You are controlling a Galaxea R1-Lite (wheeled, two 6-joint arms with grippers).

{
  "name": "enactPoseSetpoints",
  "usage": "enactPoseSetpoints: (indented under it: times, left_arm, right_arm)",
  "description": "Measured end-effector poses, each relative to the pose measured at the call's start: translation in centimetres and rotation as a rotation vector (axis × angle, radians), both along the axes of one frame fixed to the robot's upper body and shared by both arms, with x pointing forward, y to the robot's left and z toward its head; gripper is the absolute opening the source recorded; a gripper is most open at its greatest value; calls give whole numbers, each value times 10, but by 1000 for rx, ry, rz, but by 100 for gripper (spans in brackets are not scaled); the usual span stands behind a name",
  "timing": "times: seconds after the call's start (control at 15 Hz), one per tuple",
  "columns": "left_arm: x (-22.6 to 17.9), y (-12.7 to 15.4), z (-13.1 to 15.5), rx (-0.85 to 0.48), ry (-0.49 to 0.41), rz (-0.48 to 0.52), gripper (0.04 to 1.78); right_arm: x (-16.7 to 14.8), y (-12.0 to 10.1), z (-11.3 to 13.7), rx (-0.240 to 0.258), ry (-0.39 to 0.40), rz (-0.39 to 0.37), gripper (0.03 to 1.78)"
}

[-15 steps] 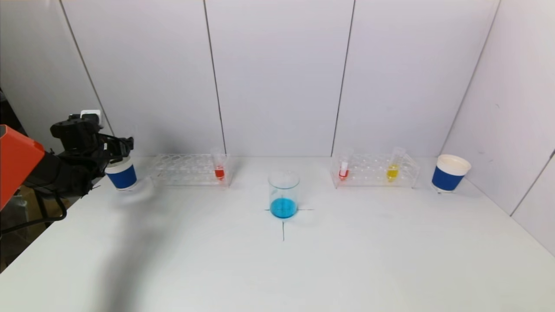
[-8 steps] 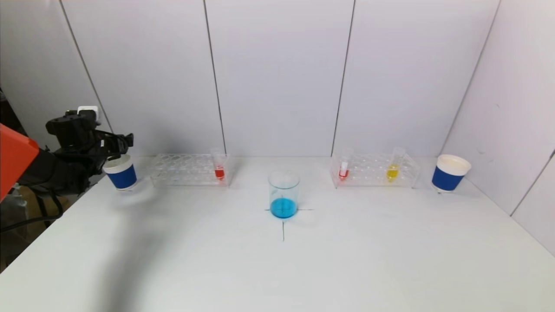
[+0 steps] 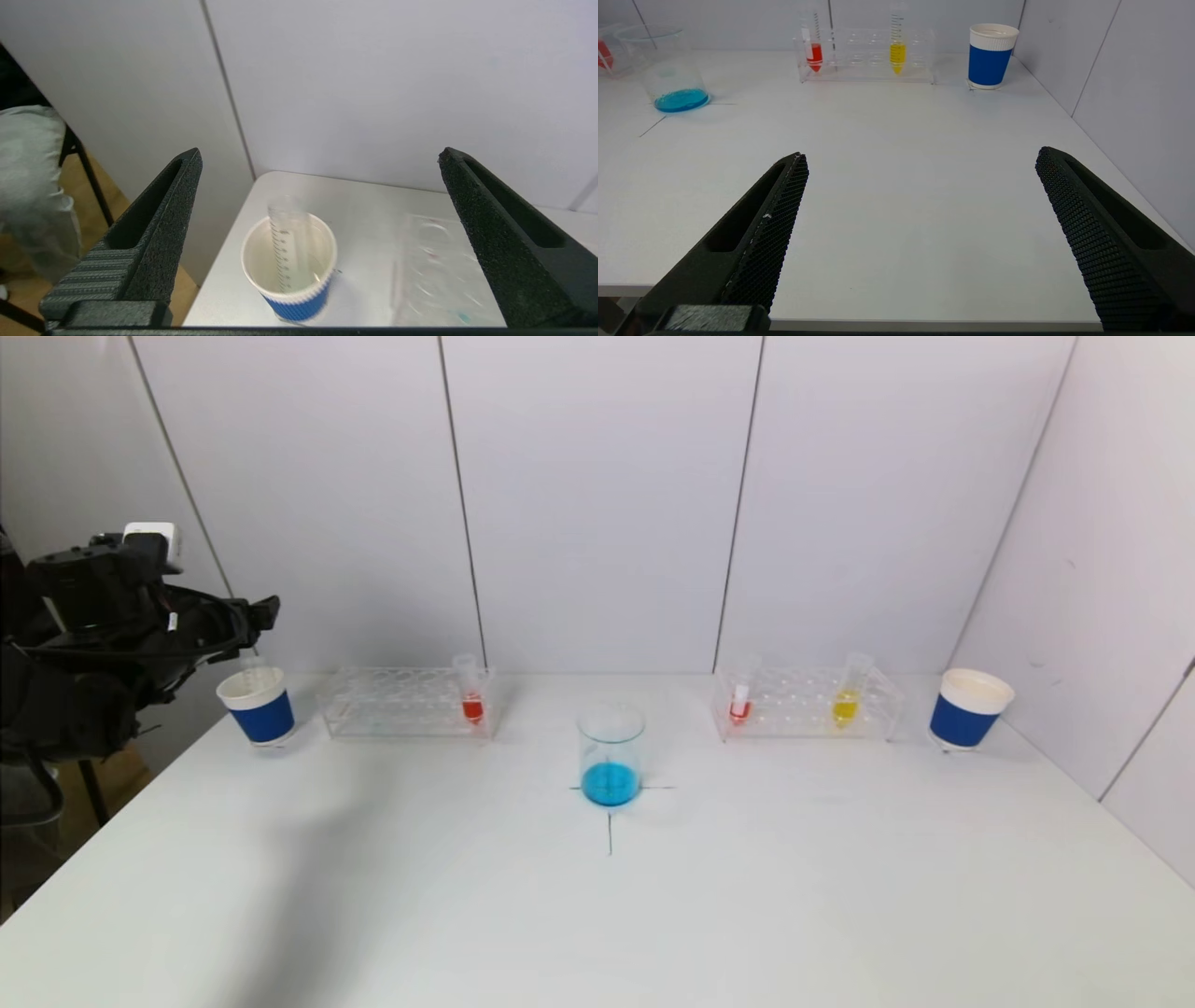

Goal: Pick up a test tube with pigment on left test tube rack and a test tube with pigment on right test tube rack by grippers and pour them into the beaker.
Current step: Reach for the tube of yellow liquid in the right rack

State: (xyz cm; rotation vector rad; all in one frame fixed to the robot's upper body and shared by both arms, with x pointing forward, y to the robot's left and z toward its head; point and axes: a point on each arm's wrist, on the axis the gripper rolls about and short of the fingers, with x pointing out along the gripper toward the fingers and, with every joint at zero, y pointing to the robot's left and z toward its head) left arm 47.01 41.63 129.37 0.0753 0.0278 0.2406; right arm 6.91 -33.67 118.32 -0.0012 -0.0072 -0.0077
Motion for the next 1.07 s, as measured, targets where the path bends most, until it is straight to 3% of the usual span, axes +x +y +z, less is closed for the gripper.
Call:
enactPoseSetpoints:
  times: [0.47,1.07]
  left_arm:
    - [-133,-48,33,12,-31,-119,176]
    - [-269,-72,-11,11,-36,-165,176]
  right_arm:
    - [0,0,0,0,0,0,177]
    - [0,0,0,0,0,0,177]
